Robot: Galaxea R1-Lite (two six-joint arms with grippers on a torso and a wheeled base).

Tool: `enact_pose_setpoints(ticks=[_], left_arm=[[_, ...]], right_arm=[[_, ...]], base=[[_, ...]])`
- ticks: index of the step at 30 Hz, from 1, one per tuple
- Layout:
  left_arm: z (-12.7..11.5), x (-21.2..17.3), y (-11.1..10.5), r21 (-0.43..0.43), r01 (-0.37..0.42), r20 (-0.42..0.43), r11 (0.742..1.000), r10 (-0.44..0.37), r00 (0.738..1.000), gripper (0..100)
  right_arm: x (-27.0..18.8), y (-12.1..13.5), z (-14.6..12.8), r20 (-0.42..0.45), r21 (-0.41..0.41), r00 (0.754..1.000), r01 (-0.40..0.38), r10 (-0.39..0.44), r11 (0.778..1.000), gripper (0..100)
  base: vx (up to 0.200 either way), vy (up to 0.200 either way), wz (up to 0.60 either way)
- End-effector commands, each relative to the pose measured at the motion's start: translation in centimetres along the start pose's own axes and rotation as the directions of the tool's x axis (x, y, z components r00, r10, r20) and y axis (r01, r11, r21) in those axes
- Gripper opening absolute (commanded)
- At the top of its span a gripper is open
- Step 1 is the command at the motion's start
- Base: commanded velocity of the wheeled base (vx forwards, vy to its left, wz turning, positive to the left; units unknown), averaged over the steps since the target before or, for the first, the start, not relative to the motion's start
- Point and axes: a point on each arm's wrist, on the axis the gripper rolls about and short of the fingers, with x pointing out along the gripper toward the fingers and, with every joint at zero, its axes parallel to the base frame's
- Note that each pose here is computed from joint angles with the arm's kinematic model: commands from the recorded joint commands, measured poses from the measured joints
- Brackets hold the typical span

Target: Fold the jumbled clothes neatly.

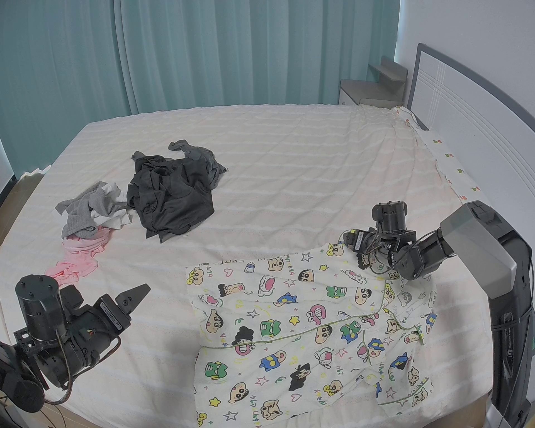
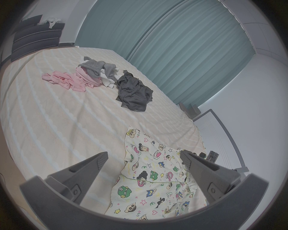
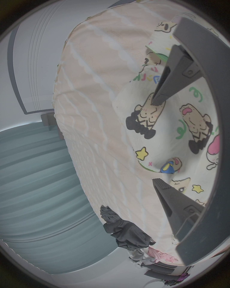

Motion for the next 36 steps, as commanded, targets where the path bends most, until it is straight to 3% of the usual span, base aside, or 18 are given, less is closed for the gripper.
enact_pose_setpoints(ticks=[1,4,11,21,27,28,36], left_arm=[[0.0,0.0,0.0,0.000,0.000,-0.001,1.000,0.000,1.000,100],[0.0,0.0,0.0,0.001,-0.001,0.000,1.000,0.001,1.000,100],[0.0,0.0,0.0,0.001,-0.001,0.000,1.000,0.001,1.000,100],[-0.1,0.1,0.1,-0.004,-0.004,-0.007,1.000,0.004,1.000,100],[-0.1,0.1,0.1,-0.004,-0.005,-0.008,1.000,0.005,1.000,100],[-0.1,0.1,0.1,-0.004,-0.005,-0.008,1.000,0.005,1.000,100],[-0.1,0.1,0.1,-0.003,-0.003,-0.006,1.000,0.003,1.000,100]], right_arm=[[0.9,-0.1,-0.8,0.001,0.000,1.000,0.006,-0.006,1.000,100],[1.3,-0.1,0.1,0.070,0.009,0.996,0.060,-0.061,0.998,100],[0.9,-1.5,2.3,0.138,0.046,0.985,0.095,-0.100,0.994,100],[2.8,-3.4,1.0,0.104,0.078,0.987,0.117,-0.124,0.990,100],[3.3,-3.3,0.4,0.088,0.102,0.991,0.087,-0.096,0.991,100],[3.4,-3.4,0.4,0.087,0.101,0.992,0.088,-0.097,0.991,0],[2.9,-3.4,0.8,0.148,0.122,0.985,0.067,-0.085,0.990,0]], base=[[0.000,0.000,0.00],[0.000,0.000,0.00],[0.000,0.000,0.00],[0.000,0.000,0.00],[0.000,0.000,0.00],[0.000,0.000,0.00],[0.000,0.000,0.00]])
